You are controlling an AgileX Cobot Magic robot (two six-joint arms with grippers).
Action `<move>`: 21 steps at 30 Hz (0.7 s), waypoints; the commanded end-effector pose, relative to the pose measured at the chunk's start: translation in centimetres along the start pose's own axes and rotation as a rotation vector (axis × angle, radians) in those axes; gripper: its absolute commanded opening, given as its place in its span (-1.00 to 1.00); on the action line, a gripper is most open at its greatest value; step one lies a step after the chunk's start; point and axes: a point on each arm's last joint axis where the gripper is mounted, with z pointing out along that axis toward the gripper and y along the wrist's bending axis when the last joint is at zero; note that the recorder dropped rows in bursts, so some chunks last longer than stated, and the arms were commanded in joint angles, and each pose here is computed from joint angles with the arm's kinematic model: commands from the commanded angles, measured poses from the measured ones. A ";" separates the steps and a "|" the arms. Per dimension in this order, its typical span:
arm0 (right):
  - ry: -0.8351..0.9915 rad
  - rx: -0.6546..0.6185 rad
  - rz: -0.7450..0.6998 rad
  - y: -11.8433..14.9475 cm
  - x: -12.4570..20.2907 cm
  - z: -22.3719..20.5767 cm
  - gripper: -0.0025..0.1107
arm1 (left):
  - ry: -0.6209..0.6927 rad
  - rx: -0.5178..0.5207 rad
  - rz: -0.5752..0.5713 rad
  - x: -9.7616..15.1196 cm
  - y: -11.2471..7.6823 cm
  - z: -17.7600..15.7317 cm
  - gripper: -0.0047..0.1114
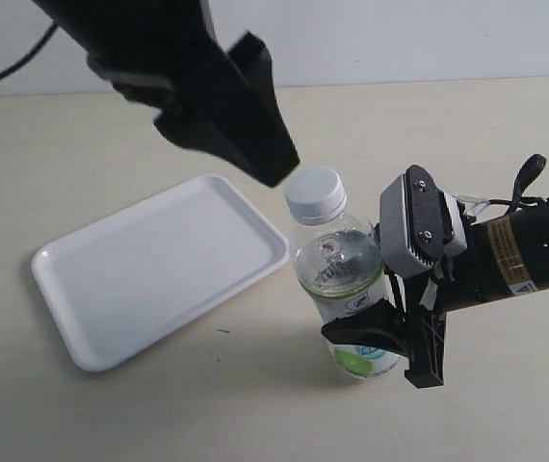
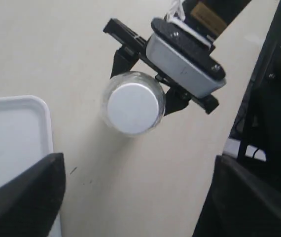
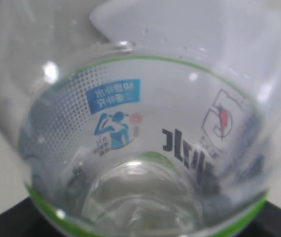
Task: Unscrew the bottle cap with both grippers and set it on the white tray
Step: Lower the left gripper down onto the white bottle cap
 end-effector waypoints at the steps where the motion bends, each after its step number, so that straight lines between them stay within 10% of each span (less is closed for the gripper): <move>1: -0.030 0.017 0.018 -0.3 -0.5 0.0 -0.96 | 0.038 0.007 0.036 -1.0 0.2 2.0 0.46; 21: -0.032 0.020 0.025 -0.3 -0.5 0.0 -0.96 | 0.097 -0.002 0.015 -3.2 0.8 6.1 0.36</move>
